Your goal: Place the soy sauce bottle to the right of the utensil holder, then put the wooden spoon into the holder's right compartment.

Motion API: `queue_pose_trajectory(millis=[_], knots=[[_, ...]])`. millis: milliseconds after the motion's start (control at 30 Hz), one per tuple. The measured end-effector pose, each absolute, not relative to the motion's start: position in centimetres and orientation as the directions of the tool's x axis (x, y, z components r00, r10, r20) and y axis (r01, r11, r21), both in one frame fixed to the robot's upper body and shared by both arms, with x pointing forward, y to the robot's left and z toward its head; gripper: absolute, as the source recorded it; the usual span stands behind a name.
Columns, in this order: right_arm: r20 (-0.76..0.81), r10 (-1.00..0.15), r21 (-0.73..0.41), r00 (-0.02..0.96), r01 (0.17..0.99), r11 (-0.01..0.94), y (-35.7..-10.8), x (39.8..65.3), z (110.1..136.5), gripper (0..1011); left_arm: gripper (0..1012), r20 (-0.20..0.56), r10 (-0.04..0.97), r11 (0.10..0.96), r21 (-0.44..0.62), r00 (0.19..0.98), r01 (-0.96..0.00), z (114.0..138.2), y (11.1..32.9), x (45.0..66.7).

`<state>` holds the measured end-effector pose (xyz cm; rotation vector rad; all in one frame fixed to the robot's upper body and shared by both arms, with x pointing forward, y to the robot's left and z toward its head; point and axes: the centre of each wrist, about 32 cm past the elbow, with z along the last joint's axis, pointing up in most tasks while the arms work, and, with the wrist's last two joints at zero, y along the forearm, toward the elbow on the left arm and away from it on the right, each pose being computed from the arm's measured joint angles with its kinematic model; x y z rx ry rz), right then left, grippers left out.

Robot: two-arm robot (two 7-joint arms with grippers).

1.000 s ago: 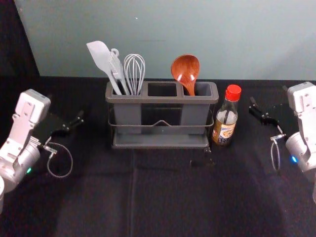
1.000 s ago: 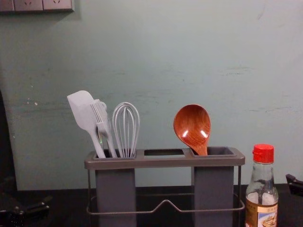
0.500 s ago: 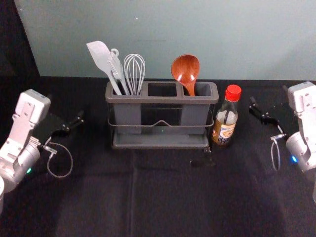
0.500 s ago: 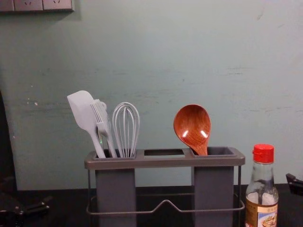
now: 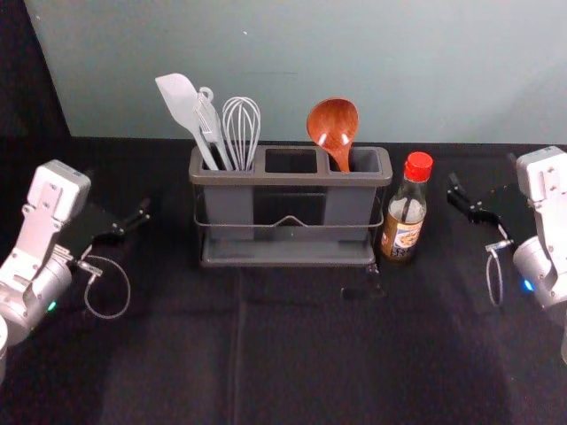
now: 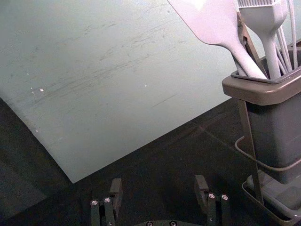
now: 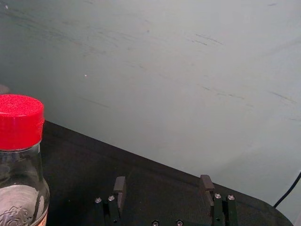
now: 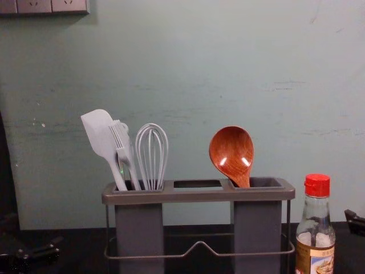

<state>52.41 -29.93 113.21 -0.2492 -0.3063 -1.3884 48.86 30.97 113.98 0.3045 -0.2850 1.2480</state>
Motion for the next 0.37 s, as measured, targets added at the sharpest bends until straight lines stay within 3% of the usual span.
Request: queue_pose_trajectory(millis=[367], knots=[[0.355,-0.922,0.007,0.153,0.986,0.166,-29.94,52.41,113.21,1002,1005,0.374,0.88,0.287,0.07,0.292,-0.955,113.98,30.97,48.86]])
